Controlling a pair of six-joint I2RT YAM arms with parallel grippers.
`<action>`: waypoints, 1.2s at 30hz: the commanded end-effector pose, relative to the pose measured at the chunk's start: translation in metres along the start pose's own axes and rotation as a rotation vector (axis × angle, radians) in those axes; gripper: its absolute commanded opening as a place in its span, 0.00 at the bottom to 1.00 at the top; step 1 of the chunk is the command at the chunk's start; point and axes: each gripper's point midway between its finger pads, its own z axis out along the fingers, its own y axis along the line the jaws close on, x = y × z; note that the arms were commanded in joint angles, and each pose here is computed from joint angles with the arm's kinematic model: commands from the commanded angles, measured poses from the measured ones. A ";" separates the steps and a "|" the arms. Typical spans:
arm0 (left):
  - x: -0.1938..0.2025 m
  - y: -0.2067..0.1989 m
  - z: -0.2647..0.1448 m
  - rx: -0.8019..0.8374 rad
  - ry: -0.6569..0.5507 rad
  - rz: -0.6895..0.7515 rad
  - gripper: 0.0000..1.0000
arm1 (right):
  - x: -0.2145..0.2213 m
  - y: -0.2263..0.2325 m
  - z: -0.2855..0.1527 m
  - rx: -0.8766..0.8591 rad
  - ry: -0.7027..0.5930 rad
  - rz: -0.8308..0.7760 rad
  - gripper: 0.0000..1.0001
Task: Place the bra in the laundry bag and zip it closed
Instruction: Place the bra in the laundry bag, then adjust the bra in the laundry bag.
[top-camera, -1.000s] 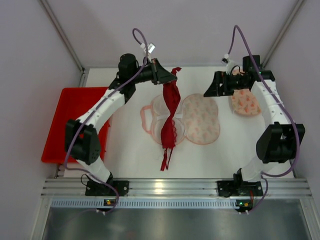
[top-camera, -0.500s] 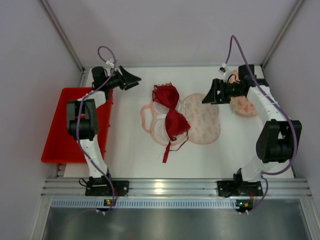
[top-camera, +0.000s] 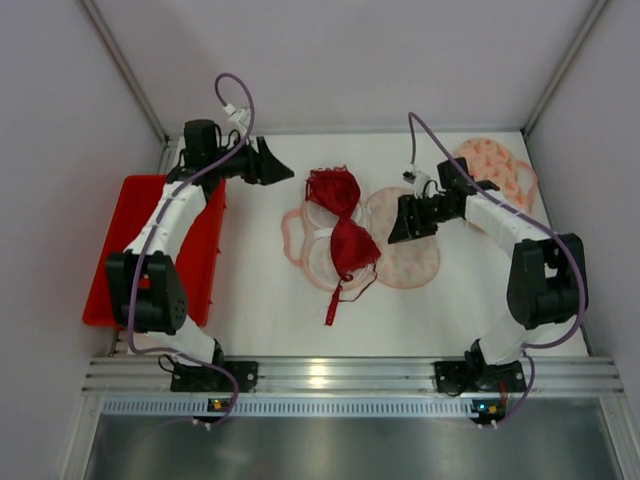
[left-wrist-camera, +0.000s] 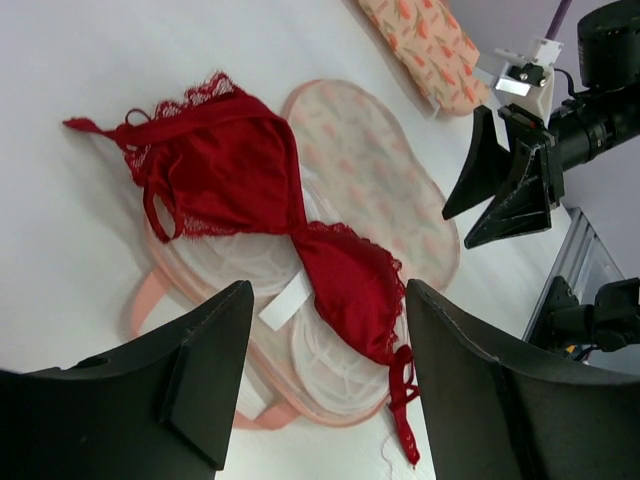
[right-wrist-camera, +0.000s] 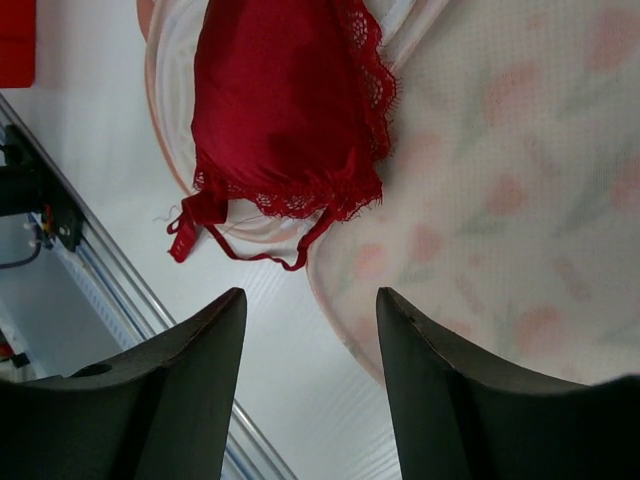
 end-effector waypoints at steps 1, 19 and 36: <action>0.023 0.004 -0.015 -0.041 0.038 -0.001 0.68 | -0.009 -0.004 0.020 0.021 -0.014 -0.102 0.55; 0.137 0.057 -0.003 -0.165 0.237 -0.207 0.68 | 0.001 -0.007 0.084 -0.136 0.069 -0.057 0.49; 0.145 0.063 -0.004 -0.199 0.249 -0.223 0.68 | -0.023 0.035 0.028 -0.192 0.001 -0.140 0.00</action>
